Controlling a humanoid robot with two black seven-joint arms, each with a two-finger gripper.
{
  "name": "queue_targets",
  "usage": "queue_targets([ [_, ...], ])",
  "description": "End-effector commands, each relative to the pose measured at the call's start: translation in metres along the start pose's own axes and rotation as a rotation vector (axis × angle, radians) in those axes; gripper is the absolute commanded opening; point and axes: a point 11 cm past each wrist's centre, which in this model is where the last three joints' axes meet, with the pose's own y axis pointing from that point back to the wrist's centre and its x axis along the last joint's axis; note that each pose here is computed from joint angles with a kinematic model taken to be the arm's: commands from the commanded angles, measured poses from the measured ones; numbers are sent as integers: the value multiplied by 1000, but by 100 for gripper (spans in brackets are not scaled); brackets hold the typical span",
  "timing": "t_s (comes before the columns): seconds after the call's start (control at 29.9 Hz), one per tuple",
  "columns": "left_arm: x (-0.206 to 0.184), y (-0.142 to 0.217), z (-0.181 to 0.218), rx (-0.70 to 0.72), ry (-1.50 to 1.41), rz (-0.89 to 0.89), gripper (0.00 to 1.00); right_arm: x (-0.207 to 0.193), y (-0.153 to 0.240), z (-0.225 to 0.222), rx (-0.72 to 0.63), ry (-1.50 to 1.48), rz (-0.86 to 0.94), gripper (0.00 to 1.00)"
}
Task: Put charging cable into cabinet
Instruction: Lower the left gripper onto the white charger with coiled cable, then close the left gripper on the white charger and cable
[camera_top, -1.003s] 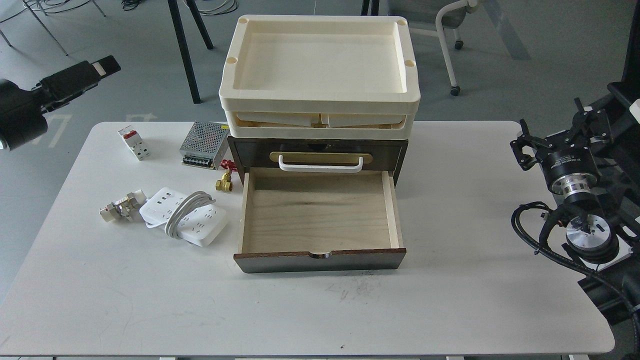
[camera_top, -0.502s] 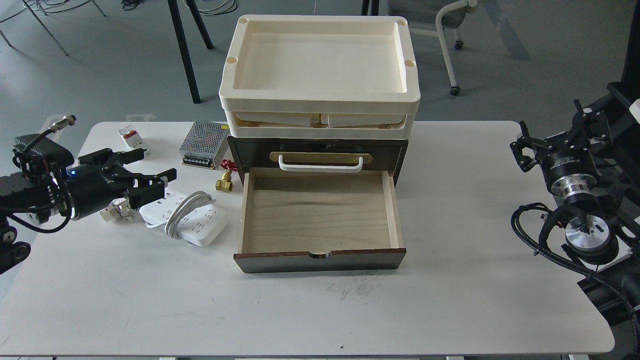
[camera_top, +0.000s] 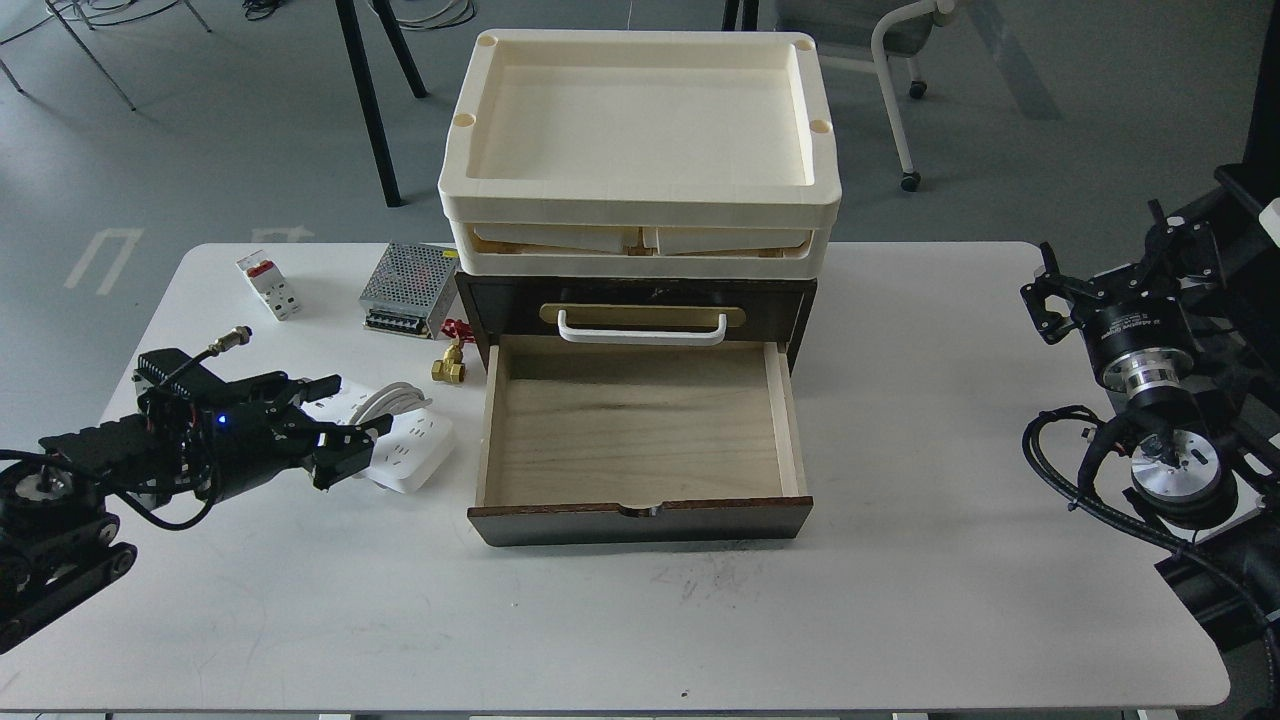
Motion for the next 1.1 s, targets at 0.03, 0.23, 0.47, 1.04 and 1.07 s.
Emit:
queue_targets([
  [0.03, -6, -4, 7, -12, 14, -3, 64, 0, 0, -1, 2, 0, 0, 100],
  [0.23, -12, -11, 6, 2, 32, -10, 54, 0, -1, -1, 2, 2, 5, 100],
  [0.47, -10, -12, 5, 0, 30, -8, 37, 1, 0, 0, 2, 2, 7, 100],
  [1.04, 22, 15, -17, 24, 0, 41, 11, 0, 0, 0, 1, 0, 7, 100],
  [1.07, 28, 21, -19, 21, 3, 55, 11, 0, 0, 0, 1, 0, 7, 100],
])
